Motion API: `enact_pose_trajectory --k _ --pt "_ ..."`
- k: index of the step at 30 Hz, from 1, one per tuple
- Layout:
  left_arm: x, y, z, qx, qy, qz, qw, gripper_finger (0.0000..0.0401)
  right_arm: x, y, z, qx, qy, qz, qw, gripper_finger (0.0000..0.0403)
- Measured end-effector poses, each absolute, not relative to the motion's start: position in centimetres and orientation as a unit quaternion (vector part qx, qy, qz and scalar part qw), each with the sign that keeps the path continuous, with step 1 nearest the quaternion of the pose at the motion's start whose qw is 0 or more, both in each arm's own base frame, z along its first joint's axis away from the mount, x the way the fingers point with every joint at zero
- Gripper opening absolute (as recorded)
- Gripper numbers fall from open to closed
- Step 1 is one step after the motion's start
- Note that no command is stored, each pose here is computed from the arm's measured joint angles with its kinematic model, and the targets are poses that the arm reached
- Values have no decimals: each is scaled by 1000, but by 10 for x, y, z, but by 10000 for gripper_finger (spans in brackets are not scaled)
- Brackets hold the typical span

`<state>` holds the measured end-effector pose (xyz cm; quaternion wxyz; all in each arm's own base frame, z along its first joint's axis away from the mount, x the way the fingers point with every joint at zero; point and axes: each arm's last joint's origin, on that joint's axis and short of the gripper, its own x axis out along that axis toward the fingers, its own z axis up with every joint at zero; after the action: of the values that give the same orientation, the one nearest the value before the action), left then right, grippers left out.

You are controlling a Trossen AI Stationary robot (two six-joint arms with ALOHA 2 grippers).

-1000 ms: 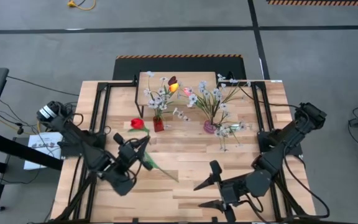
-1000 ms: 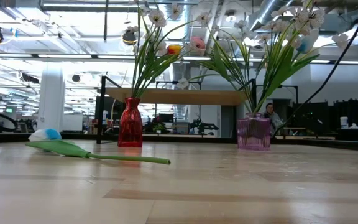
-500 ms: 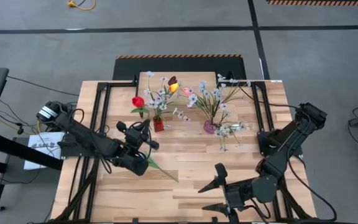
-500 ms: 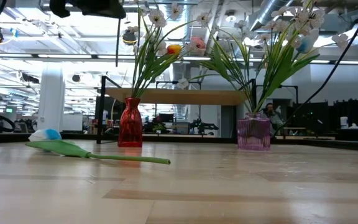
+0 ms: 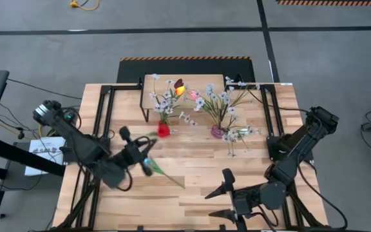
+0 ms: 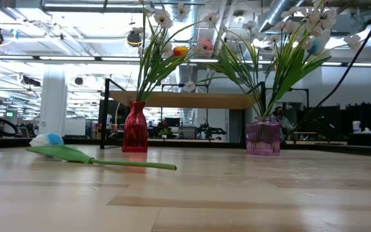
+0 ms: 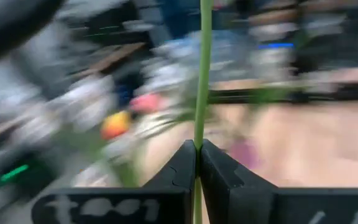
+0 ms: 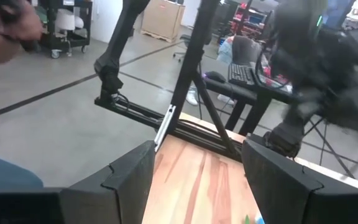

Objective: Pick and place flowers into a vace then onto a shelf
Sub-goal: Put the red tulip into the red vase

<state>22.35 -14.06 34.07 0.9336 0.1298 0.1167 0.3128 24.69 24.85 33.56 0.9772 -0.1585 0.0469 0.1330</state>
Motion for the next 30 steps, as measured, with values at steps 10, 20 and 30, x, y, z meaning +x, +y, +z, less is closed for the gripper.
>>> enact_pose_trajectory --k 10,20,30 --pt "158 -98 393 152 -3 -16 988 0 258 237 336 -151 50 111 981 232" --pt "129 -53 290 129 -141 51 980 0 270 223 335 -152 59 85 983 232" --pt "151 -29 251 86 -111 116 983 0 281 209 334 -155 64 59 984 232"
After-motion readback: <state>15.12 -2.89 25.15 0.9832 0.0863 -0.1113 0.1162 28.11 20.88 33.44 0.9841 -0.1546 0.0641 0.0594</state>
